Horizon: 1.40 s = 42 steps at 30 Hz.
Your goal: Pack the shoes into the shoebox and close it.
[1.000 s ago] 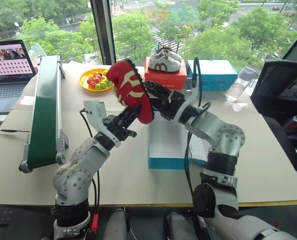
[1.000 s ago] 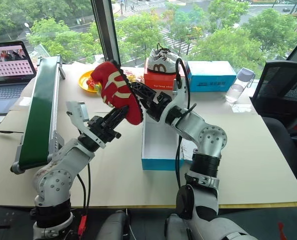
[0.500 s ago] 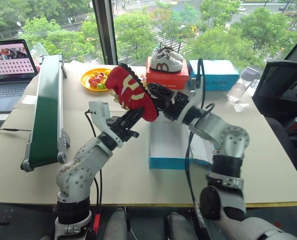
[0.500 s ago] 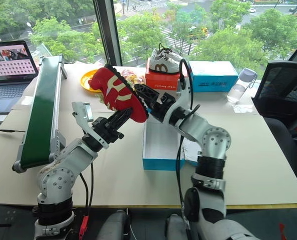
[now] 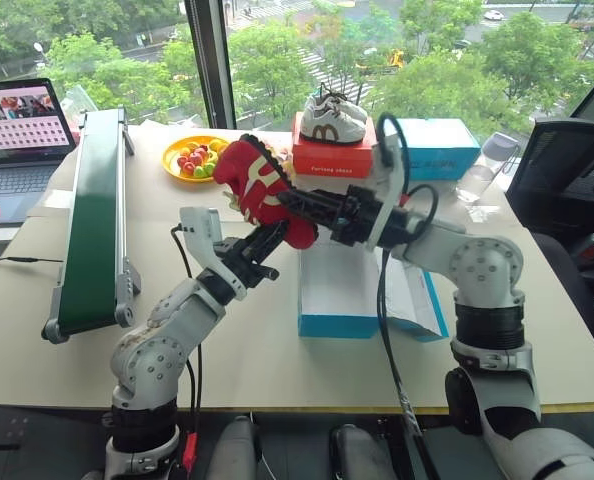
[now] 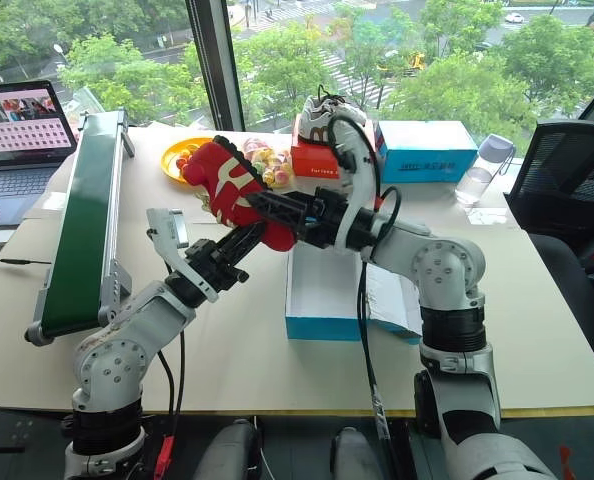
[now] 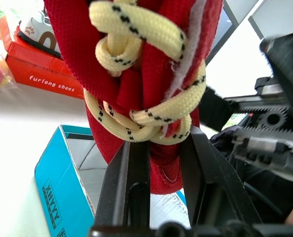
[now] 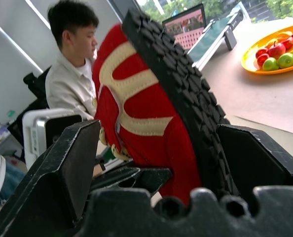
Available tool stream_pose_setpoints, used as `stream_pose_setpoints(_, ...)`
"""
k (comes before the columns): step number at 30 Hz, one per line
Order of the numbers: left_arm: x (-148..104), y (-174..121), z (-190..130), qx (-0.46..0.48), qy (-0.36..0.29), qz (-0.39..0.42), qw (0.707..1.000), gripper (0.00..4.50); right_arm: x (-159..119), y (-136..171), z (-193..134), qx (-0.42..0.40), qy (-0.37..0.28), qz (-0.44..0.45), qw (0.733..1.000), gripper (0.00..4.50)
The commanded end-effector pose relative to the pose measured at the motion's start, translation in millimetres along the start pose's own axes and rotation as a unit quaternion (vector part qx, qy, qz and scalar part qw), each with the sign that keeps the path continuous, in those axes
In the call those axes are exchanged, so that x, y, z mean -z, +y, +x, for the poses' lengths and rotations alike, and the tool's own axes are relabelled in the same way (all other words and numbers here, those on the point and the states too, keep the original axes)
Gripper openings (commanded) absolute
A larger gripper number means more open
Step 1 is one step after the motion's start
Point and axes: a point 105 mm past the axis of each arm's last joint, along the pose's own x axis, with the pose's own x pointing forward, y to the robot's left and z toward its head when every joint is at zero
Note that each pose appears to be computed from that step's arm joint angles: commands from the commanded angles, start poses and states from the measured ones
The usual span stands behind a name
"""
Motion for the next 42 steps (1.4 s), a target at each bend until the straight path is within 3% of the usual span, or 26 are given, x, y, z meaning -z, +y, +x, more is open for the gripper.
stream_pose_setpoints(1,-11,-19,1,0.034,-0.019,0.012,0.999,0.89,-14,-7,4,0.007,-0.013,-0.043,0.999,4.50)
stream_pose_setpoints(8,-9,-19,0,0.031,-0.017,0.012,0.999,0.89,-27,-19,13,0.018,-0.015,-0.054,0.998,4.50)
stream_pose_setpoints(12,-9,-18,0,0.026,-0.016,0.016,0.999,0.81,-30,-20,16,0.021,-0.018,-0.053,0.998,3.45)
stream_pose_setpoints(17,-10,-16,0,0.021,-0.019,0.017,0.999,0.81,-31,-14,16,0.007,-0.025,-0.038,0.999,1.71)
stream_pose_setpoints(22,-7,-14,0,0.014,-0.009,0.026,1.000,0.81,-32,-10,18,0.006,-0.031,-0.023,0.999,0.49)
stream_pose_setpoints(25,-4,-10,1,0.003,-0.004,0.046,0.999,0.81,-34,-6,18,0.006,-0.040,-0.011,0.999,0.46)
stream_pose_setpoints(29,-5,-10,0,0.002,-0.005,0.071,0.997,1.96,-43,-15,14,0.043,-0.076,0.019,0.996,0.46)
stream_pose_setpoints(32,4,-7,-2,-0.003,0.023,0.106,0.994,3.00,-60,-49,-4,0.144,-0.118,0.041,0.982,0.46)
stream_pose_setpoints(35,13,0,-14,0.000,0.061,0.178,0.982,3.00,-62,-85,-33,0.283,-0.084,0.023,0.955,0.46)
stream_pose_setpoints(42,21,10,-32,0.025,0.106,0.255,0.961,3.00,-17,-81,-64,0.340,0.081,0.014,0.937,0.46)
